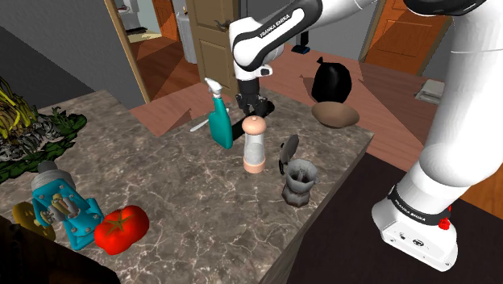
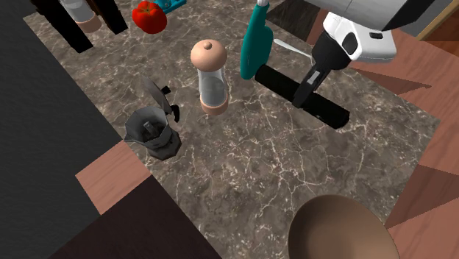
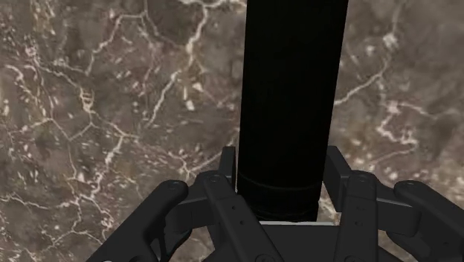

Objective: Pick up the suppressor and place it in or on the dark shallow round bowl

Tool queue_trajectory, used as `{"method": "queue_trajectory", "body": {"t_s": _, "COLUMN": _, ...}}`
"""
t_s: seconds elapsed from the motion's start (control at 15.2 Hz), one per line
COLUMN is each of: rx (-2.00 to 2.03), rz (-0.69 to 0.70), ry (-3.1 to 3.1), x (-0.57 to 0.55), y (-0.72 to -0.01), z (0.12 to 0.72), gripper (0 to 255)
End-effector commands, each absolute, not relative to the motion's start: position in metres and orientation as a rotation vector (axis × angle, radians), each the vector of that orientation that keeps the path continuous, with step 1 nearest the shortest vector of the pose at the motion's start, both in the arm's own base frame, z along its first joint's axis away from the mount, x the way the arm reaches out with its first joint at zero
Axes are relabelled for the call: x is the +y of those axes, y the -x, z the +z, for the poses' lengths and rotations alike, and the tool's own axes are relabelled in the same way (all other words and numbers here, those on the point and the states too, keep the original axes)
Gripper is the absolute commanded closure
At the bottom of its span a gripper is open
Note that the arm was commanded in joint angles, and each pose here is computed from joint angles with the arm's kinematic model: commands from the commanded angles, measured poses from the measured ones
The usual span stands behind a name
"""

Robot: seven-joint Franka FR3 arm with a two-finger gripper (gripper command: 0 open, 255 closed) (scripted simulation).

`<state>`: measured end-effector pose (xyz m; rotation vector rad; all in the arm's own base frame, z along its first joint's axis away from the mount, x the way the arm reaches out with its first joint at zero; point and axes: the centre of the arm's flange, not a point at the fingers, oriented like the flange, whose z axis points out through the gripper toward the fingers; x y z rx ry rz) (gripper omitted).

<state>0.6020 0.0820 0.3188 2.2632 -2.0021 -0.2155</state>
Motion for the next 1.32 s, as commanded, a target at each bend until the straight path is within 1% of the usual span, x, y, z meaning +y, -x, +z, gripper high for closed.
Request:
{"method": "queue_trajectory", "body": {"t_s": 0.0, "rx": -2.002, "rz": -0.215, "ry": -2.264, "x": 0.082, "y": -0.602, "z": 0.329, "gripper": 255}}
{"method": "queue_trajectory", "body": {"t_s": 1.25, "rx": -2.002, "rz": -0.215, "ry": -2.264, "x": 0.082, "y": -0.602, "z": 0.429, "gripper": 255}}
